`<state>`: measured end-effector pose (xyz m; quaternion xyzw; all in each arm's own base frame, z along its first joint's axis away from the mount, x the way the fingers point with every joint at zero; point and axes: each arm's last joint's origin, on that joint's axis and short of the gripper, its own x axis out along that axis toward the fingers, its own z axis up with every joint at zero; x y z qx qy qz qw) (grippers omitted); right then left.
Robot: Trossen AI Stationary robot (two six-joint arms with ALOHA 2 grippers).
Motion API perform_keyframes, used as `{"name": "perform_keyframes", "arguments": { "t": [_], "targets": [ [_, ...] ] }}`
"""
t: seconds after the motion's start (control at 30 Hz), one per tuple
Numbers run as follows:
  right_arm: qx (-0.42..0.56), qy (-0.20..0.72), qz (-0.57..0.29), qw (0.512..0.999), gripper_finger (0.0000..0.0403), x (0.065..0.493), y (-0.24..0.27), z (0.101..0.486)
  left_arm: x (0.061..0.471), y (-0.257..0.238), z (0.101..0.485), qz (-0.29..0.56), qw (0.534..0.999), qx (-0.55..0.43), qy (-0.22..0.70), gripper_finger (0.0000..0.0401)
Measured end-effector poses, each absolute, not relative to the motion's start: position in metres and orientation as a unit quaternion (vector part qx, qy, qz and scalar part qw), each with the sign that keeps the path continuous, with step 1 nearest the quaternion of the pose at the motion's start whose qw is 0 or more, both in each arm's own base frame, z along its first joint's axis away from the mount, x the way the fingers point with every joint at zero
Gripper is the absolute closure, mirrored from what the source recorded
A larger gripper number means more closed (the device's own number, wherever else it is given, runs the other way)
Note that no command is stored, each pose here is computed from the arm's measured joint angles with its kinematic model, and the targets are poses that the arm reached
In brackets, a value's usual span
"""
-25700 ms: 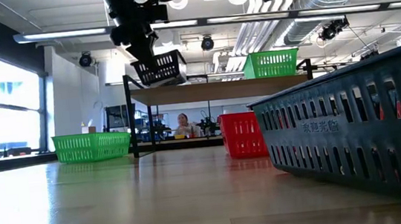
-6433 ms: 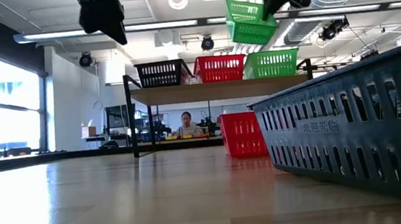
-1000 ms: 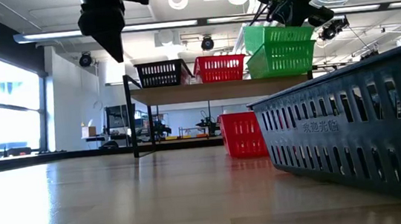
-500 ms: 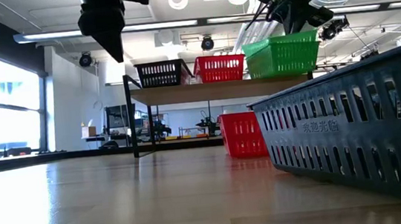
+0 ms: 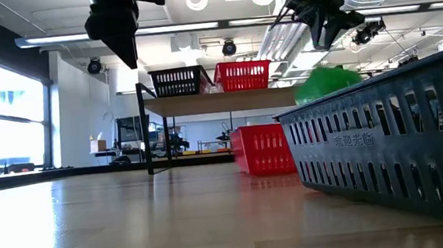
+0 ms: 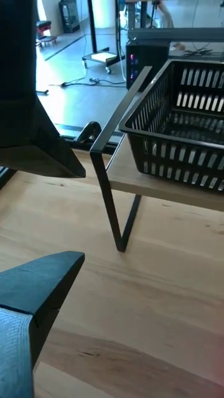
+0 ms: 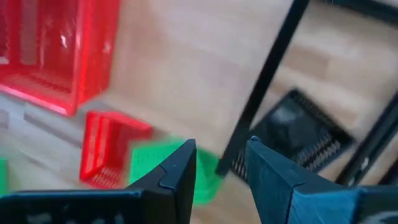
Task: Stack baskets on shelf by color
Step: Put the stacked green bins on the shelf
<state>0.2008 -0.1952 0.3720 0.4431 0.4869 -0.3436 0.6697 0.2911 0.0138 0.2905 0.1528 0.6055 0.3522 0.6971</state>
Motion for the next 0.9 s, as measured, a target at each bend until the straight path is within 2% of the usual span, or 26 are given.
{"name": "perform_keyframes", "arguments": {
  "t": [0.23, 0.77, 0.9],
  "targets": [
    [0.395, 0.474, -0.316, 0.721, 0.0279, 0.207, -0.19, 0.38, 0.291, 0.016, 0.29, 0.354, 0.695, 0.152, 0.607, 0.0206],
    [0.341, 0.547, -0.246, 0.724, 0.0279, 0.225, -0.115, 0.39, 0.289, 0.033, 0.29, 0.369, 0.683, 0.141, 0.615, 0.0206],
    [0.31, 0.558, -0.254, 0.726, 0.0279, 0.233, -0.096, 0.389, 0.289, 0.033, 0.291, 0.361, 0.682, 0.149, 0.618, 0.0206]
  ]
}}
